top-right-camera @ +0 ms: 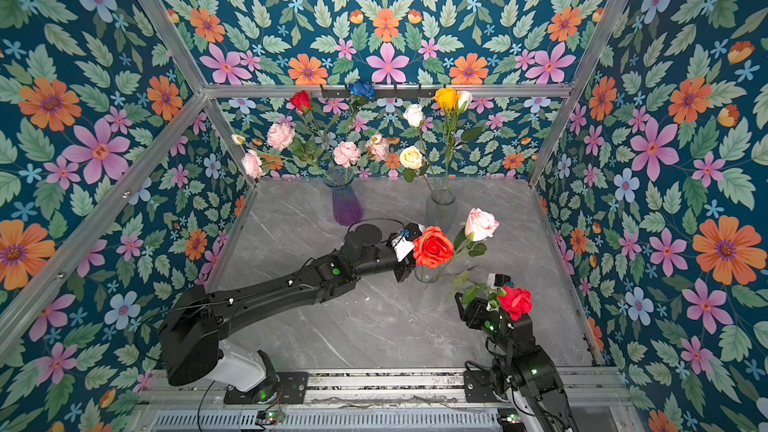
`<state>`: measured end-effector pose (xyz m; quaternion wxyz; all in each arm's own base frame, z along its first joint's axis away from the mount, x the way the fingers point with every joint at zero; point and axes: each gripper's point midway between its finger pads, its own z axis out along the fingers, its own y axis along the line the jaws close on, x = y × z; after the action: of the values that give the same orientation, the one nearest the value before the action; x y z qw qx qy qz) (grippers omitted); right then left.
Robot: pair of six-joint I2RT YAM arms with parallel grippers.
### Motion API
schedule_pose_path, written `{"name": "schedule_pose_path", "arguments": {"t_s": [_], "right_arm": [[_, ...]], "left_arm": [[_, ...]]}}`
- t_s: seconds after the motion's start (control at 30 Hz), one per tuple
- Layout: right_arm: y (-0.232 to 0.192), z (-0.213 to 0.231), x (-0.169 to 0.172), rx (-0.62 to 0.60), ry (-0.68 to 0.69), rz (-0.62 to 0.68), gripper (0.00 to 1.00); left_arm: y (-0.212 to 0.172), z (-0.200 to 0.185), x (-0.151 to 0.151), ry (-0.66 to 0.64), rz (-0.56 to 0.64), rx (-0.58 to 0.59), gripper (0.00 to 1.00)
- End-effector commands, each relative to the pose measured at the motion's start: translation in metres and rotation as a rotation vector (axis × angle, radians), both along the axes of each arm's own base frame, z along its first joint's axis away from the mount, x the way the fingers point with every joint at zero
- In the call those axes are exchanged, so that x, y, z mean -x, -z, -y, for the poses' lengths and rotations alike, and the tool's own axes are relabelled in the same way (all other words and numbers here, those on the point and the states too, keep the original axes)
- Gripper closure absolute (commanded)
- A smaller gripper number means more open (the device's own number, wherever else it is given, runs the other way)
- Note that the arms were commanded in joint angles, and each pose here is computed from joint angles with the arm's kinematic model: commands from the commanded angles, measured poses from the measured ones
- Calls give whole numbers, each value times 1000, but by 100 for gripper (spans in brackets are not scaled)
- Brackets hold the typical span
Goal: Arrange the flowers into the vase
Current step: 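Lower the red rose stem into the cylinder vase and open the left gripper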
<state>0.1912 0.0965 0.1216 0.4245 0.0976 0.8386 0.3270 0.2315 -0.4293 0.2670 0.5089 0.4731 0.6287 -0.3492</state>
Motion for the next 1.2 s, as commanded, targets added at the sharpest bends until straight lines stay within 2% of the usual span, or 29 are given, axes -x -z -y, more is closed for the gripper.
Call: {"name": "schedule_pose_path", "arguments": {"t_s": [0.0, 0.13, 0.17, 0.23, 0.3, 0.37, 0.43, 0.63, 0.77, 1.07, 1.17], "right_arm": [[0, 1, 0, 4, 5, 1, 41], [1, 1, 0, 5, 6, 0, 41], [1, 1, 0, 5, 6, 0, 41], [1, 1, -1, 6, 7, 1, 41], [1, 1, -1, 6, 7, 0, 41], [1, 1, 0, 5, 6, 0, 41], [0, 1, 0, 4, 5, 1, 41], [1, 1, -1, 5, 7, 0, 41], [1, 2, 0, 7, 8, 0, 41], [2, 2, -1, 7, 10, -4, 41], [2, 2, -1, 8, 12, -5, 41]], "left_arm": [[1, -3, -5, -37, -25, 1, 100], [-8, -9, -17, -128, -71, 27, 100], [-12, -10, -20, -151, -88, 37, 96], [-17, -11, -22, -181, -122, 54, 76], [-23, -10, -16, -166, -123, 66, 64], [-30, -9, -7, -136, -116, 87, 43], [-35, -8, 0, -95, -115, 98, 33], [-41, -8, 26, 49, -94, 43, 31], [-51, -17, 34, 78, -70, 25, 29], [-89, -31, 50, 166, -34, 110, 35], [-103, -31, 54, 195, -42, 149, 40]]}}
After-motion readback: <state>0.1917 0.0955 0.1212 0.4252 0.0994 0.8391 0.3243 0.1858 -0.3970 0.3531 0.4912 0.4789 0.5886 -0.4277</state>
